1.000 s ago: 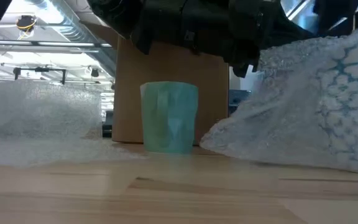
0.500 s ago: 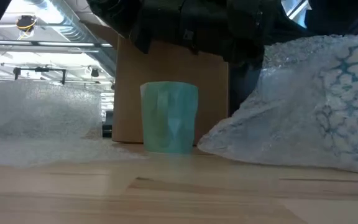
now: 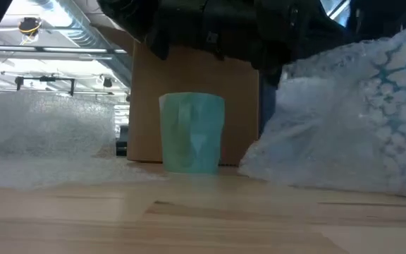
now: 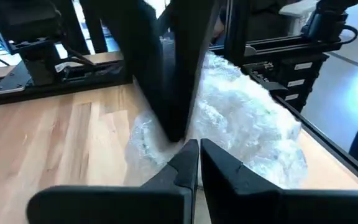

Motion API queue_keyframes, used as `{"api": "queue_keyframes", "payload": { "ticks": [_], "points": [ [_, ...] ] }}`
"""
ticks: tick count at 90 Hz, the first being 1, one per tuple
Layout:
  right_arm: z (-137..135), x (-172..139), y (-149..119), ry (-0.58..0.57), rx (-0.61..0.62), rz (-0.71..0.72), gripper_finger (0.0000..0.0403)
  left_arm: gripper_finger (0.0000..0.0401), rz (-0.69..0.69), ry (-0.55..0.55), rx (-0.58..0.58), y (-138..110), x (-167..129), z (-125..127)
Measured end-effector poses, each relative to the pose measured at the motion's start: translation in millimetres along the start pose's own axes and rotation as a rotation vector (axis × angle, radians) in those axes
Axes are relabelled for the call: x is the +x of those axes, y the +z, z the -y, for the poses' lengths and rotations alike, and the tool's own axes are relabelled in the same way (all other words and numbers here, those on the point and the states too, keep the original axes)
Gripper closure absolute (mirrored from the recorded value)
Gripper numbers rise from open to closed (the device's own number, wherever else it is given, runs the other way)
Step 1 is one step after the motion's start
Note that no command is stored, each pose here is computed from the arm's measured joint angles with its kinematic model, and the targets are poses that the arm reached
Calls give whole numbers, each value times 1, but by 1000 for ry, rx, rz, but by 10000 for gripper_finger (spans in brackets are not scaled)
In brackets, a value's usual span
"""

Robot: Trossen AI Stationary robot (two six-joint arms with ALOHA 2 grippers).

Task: Wrap mug
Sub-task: Wrap the bottom white blue floral mug glass

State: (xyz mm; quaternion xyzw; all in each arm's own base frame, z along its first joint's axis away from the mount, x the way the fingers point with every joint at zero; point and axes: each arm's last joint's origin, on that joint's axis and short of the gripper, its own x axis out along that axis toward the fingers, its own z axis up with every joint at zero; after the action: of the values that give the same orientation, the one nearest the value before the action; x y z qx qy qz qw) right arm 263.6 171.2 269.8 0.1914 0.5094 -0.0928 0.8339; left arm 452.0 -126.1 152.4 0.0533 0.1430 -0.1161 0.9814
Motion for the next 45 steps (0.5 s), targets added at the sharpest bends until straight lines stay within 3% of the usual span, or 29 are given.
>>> {"api": "queue_keyframes", "payload": {
  "ticks": [21,45],
  "points": [
    [-3,3,-6,16,40,-127,403,401,-8,0,0,-1,0,0],
    [1,56,-26,-6,43,-257,403,401,-15,0,0,-4,1,0]
  ]
}}
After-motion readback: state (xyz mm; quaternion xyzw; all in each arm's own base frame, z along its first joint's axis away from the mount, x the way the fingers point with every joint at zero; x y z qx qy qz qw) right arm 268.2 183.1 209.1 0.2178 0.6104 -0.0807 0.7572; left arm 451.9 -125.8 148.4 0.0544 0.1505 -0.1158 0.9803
